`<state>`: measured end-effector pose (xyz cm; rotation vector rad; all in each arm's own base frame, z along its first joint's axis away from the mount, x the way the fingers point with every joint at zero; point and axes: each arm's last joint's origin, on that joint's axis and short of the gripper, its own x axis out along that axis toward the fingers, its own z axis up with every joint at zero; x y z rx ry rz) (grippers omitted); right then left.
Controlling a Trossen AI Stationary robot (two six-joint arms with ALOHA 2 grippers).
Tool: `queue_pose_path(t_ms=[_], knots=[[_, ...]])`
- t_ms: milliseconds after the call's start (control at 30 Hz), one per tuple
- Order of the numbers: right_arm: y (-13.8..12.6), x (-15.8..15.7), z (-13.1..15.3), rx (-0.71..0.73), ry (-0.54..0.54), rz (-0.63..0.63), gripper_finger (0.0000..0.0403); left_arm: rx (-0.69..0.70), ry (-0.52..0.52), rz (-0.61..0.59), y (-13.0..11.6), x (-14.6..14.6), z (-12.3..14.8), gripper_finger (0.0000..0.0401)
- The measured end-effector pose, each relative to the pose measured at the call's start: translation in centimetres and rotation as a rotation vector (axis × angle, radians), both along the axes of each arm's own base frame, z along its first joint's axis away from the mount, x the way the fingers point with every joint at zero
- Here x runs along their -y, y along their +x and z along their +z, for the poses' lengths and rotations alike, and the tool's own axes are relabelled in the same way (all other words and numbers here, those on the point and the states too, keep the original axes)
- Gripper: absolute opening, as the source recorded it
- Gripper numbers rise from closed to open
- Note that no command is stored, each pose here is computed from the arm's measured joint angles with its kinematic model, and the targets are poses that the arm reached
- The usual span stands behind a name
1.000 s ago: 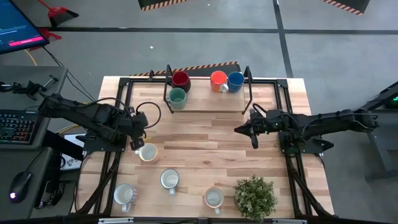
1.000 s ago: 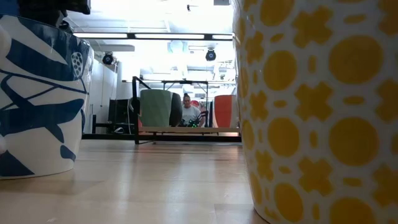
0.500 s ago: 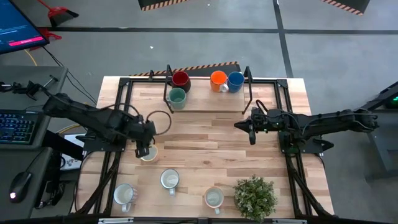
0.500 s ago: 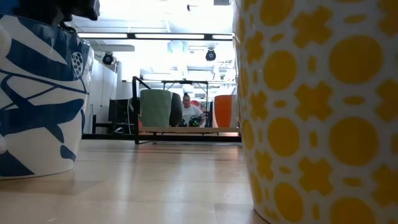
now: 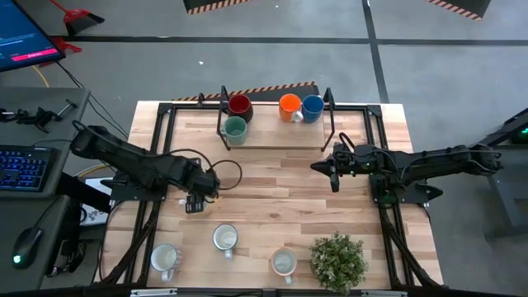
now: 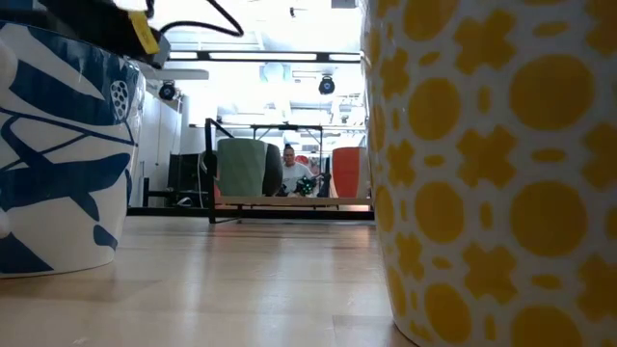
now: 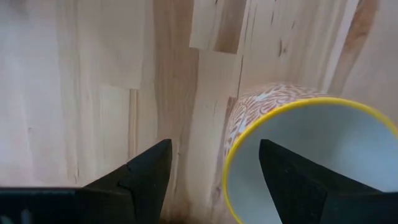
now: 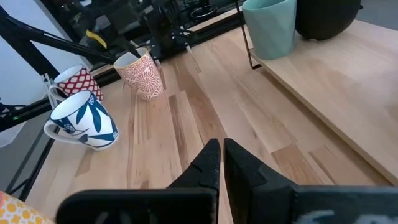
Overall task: Place coffee mugs
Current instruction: Put the orange pattern mug on the shelf
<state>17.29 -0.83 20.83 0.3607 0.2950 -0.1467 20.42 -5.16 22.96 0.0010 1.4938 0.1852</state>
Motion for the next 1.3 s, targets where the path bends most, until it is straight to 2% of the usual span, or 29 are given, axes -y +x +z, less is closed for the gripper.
queue_pose_path(t_ms=[200, 633, 867, 1167, 1300], knots=[[0.0, 0.0, 0.0, -0.001, 0.000, 0.001, 0.0002, -0.068, 0.026, -0.084, 1.1, 0.3, -1.6, 0.0232], [0.0, 0.0, -0.1, -0.011, 0.001, 0.002, 0.0002, -0.151, 0.041, -0.141, 2.7, 0.6, -4.2, 0.0223], [-0.1, 0.0, -0.3, -0.036, 0.002, 0.003, 0.0002, -0.160, 0.032, -0.147, 2.8, 0.7, -4.3, 0.0154], [-0.1, 0.0, -0.4, -0.045, 0.002, 0.002, 0.0002, -0.176, 0.016, -0.147, 2.6, 0.7, -4.3, 0.0016], [-0.1, 0.0, -0.4, -0.046, -0.004, 0.004, 0.0002, -0.179, -0.005, -0.137, 2.7, 0.5, -4.3, 0.0014]])
